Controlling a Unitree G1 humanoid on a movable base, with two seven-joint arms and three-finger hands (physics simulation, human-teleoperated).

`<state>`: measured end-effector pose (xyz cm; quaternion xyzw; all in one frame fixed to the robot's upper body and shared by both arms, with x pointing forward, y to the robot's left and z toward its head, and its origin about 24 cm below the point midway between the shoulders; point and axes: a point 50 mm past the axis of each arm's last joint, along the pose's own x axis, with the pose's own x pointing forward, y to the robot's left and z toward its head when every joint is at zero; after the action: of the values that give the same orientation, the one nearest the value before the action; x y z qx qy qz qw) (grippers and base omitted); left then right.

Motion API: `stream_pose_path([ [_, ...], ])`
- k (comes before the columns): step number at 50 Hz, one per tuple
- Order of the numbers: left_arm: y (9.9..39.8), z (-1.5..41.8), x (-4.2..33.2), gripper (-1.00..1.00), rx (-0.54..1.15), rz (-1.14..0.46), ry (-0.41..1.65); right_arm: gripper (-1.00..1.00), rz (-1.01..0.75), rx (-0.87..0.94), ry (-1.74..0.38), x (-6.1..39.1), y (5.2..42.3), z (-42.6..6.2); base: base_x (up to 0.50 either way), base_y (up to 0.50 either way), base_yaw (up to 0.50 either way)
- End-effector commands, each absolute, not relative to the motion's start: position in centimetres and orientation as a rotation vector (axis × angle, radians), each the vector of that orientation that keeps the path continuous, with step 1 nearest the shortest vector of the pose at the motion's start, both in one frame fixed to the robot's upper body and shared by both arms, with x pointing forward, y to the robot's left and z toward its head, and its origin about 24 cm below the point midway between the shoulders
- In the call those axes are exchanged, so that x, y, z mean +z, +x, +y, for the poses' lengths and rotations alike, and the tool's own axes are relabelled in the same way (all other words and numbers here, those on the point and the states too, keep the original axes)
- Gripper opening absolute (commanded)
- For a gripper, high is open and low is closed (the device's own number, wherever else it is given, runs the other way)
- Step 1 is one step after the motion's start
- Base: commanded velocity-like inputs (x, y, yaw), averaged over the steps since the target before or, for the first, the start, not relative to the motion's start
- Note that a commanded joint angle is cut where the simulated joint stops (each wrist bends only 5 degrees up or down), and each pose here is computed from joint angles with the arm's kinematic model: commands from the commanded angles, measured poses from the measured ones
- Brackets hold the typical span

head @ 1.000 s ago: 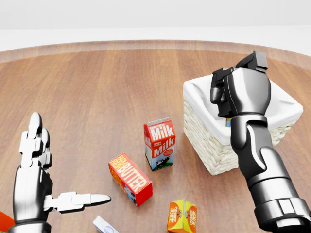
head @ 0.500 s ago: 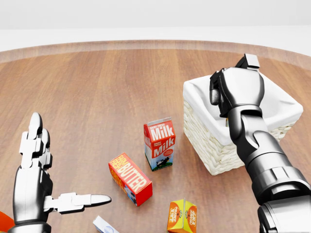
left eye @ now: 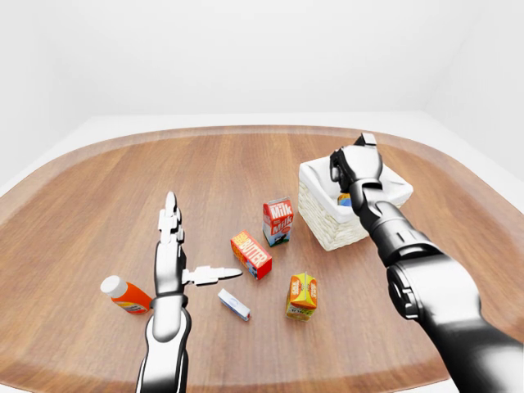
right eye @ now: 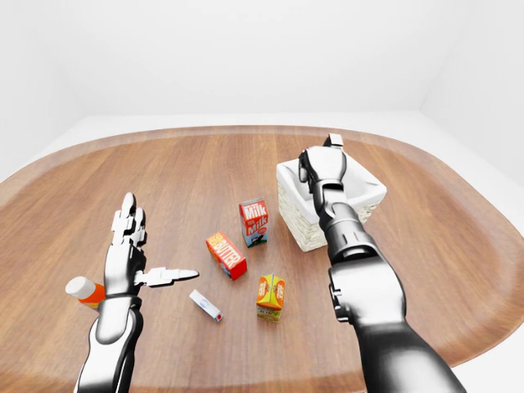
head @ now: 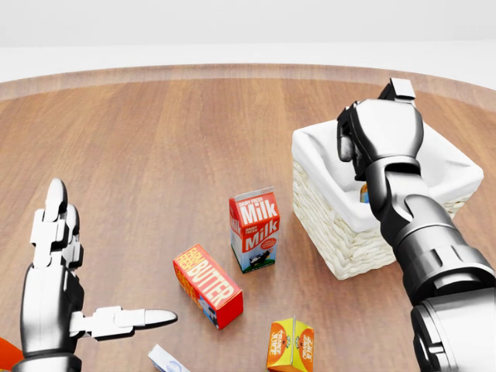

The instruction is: Pick up the alphabet soup and the tomato sauce, and put them in the basket.

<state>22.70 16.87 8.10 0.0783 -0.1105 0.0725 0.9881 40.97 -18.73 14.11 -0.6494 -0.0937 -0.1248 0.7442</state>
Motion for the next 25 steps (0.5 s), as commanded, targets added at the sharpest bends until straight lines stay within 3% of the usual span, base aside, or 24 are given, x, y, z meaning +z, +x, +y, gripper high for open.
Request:
stream_pose_path([
  [1, 22.8, 17.0, 8.2, 1.00, 0.151, -0.227, 0.155, -1.00, -0.220, -0.288, -1.412, 15.0, 41.2, -18.6, 0.00, 0.00, 0.00],
  [25, 22.7, 17.0, 8.0, 1.00, 0.148, -0.218, 0.154, -1.00, -0.178, -0.269, -1.433, 13.9, 40.9, -19.1, 0.00, 0.00, 0.00],
])
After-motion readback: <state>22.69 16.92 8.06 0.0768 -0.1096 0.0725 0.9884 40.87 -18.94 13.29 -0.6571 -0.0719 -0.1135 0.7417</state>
